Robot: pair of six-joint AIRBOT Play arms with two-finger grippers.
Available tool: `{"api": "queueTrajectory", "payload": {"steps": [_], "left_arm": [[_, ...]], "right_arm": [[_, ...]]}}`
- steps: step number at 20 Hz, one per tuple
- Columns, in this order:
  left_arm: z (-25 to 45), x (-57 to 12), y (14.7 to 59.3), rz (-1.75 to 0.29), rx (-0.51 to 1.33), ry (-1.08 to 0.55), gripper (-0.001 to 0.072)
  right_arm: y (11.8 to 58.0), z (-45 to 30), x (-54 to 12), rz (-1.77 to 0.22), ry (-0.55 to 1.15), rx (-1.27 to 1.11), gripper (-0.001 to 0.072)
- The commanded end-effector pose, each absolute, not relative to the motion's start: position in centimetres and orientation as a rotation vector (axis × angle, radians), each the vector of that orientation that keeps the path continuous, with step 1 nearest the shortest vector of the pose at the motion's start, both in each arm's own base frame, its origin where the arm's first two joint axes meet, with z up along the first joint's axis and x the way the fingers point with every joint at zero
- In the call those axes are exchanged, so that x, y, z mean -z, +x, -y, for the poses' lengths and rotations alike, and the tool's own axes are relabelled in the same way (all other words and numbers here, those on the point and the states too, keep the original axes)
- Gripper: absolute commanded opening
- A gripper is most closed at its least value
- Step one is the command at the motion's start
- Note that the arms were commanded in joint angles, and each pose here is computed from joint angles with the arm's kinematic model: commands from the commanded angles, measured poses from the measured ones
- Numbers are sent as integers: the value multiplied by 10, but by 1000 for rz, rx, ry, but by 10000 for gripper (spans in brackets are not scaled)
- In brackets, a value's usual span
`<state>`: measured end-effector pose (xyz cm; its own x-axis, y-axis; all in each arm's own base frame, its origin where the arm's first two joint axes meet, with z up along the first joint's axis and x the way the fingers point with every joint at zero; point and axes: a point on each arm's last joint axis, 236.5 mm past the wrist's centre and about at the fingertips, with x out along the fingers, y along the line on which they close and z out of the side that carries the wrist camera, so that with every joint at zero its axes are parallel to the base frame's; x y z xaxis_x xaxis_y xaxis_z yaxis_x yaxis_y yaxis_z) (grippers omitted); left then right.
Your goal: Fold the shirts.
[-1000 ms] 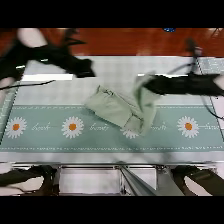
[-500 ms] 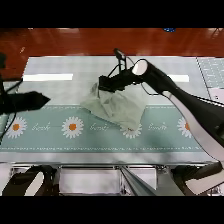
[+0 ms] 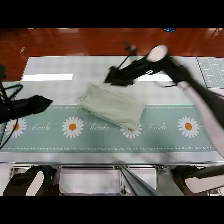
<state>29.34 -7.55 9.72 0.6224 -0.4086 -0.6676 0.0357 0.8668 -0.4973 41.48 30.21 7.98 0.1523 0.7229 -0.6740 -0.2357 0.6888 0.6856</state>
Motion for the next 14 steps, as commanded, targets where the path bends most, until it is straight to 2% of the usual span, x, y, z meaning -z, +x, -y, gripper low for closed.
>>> {"api": "queueTrajectory", "payload": {"steps": [1,3,5,7,9,12,14], "left_arm": [[74,-127,304,-788,274,-487,22],[83,-126,301,-800,303,-517,21],[90,-115,296,-831,317,-520,21],[95,-100,290,-875,326,-525,21],[97,-86,284,-911,326,-531,21],[97,-66,277,-956,317,-546,21],[98,-59,274,-973,313,-551,21]], "right_arm": [[400,-140,-122,-1174,238,-327,409],[375,-55,-133,-1075,206,-68,409],[342,-7,-114,-1015,283,71,409],[308,13,-67,-1028,407,150,410],[286,0,-16,-1071,605,144,410],[278,-46,40,-1130,867,63,410],[279,-77,64,-1200,930,5,410]]}}
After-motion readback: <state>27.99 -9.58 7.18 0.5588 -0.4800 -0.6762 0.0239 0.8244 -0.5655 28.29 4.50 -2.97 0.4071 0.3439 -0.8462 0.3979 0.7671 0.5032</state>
